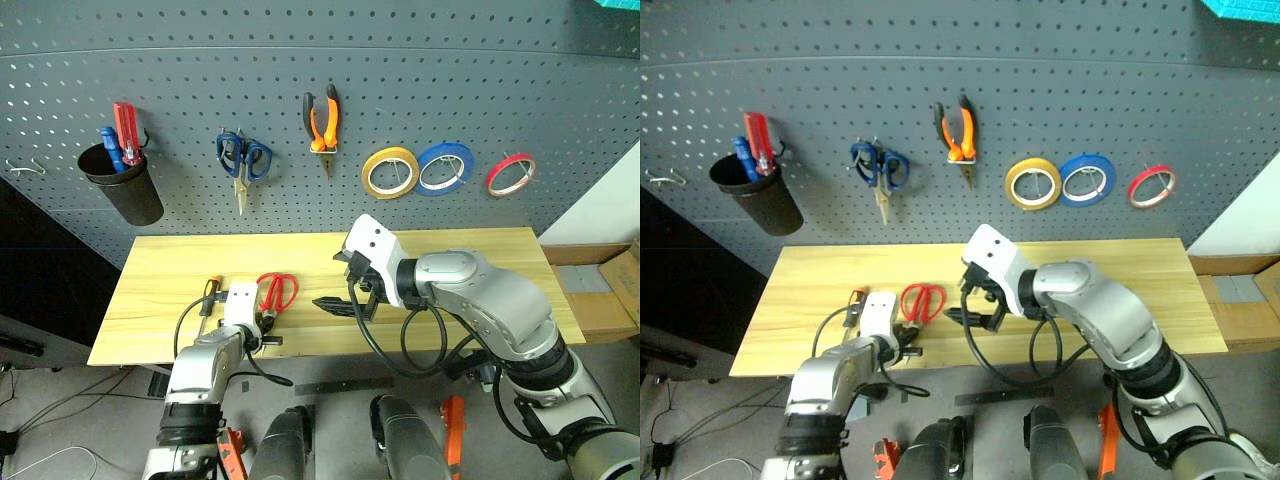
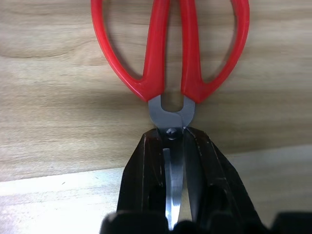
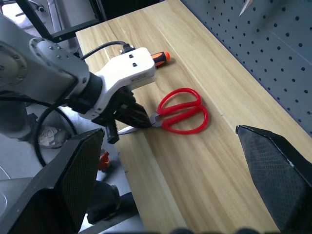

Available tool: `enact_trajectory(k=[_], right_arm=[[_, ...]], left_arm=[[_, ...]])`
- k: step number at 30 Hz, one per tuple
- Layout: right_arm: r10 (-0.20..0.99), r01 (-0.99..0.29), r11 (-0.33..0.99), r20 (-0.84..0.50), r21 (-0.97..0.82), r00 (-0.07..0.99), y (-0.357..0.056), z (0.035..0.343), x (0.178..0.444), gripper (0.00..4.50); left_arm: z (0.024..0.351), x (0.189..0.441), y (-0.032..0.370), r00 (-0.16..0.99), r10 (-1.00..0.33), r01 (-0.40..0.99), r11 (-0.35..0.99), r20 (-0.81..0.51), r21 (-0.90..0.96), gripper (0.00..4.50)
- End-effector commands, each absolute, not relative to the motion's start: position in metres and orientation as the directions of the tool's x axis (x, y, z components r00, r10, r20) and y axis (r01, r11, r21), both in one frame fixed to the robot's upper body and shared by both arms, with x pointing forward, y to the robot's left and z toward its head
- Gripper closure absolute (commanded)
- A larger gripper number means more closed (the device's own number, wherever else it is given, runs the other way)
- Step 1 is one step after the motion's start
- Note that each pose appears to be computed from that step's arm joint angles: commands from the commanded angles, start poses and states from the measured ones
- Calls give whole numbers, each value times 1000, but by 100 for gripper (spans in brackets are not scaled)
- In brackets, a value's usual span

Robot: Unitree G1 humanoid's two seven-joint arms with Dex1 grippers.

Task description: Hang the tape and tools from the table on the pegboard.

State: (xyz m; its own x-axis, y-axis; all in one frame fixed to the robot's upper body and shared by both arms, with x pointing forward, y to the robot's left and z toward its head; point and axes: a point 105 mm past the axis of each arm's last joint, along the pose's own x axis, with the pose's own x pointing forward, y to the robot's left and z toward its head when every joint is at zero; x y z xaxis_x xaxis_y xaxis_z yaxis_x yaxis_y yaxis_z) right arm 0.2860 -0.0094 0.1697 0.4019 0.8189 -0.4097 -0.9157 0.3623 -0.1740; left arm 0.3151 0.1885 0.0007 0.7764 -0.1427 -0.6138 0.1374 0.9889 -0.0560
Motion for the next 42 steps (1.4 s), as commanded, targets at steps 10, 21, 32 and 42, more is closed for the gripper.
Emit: enact_trajectory(k=[10,21,32,42], right_arm=[[886,-848,335,-168,-411,432,-29,220,279,0],[916,-850,330,-79,-411,394,-22,234,290,0],[913,-841,344,-59,-417,403,-15,241,299,0],[905,-847,363,-67,-388,419,-12,230,297,0]], left_arm=[[132,299,204,980,-194,156,895,50,417,426],[189,318,217,958,-128,-5,886,256,464,426],[183,356,201,957,-230,111,855,178,507,426],[160,351,206,971,-216,144,871,103,469,151]])
